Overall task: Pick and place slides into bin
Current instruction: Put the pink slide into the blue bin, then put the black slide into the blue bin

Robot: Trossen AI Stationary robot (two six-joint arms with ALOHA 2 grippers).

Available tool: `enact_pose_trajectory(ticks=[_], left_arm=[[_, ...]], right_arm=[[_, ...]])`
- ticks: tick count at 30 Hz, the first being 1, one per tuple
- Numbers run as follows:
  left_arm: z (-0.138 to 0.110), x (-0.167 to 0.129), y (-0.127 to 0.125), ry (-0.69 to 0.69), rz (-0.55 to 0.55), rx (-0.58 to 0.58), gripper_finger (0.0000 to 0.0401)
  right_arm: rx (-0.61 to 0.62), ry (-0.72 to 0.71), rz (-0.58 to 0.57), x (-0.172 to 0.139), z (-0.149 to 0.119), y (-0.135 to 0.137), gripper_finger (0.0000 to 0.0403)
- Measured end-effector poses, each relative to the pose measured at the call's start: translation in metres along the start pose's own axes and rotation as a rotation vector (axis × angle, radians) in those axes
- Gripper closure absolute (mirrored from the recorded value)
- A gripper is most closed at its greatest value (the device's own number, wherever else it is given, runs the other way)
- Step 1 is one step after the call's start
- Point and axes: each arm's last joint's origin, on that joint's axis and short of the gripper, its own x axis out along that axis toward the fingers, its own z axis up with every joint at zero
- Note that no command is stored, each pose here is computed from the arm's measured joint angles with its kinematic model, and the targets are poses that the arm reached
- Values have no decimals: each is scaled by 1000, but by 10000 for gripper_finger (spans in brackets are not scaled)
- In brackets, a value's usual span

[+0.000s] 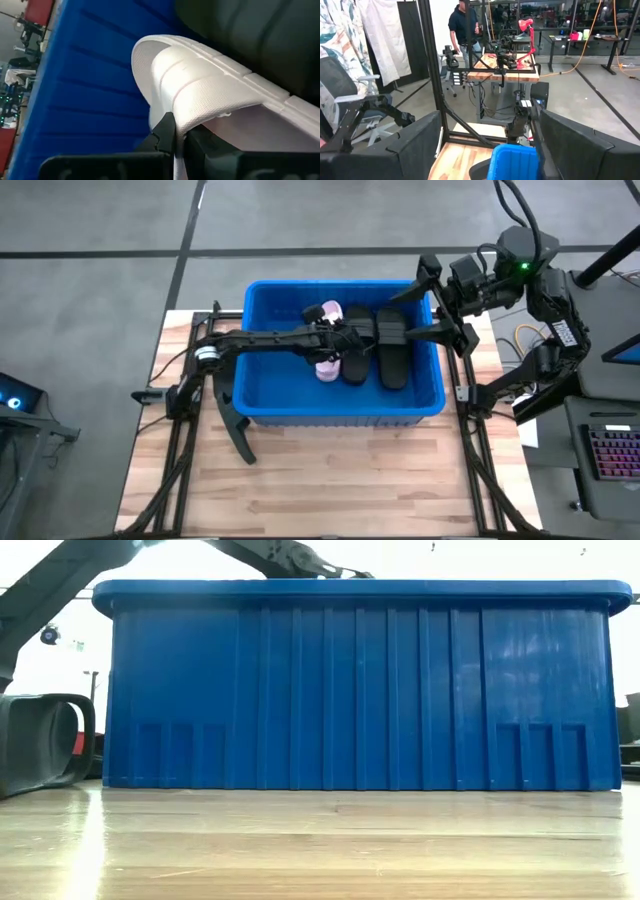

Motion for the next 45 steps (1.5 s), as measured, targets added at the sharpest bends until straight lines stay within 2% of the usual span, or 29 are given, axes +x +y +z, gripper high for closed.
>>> enact_pose_trajectory(ticks=[6, 12, 15, 19, 31, 45], left_arm=[[-4, 10, -16, 20, -2, 33, 401], [0, 10, -15, -9, -8, 2, 401], [4, 9, -13, -24, -10, 28, 391], [7, 8, -12, -43, -40, 108, 352], [11, 0, -8, -84, -204, 98, 232], [16, -19, 11, -135, -305, 69, 162]], right_arm=[[0, 0, 0, 0, 0, 0, 75], [0, 0, 0, 0, 0, 0, 75], [0, 0, 0, 0, 0, 0, 75], [3, 2, 0, 0, 0, 0, 75], [5, 6, 0, 0, -1, 0, 76], [17, 27, 2, 0, -3, 0, 76]])
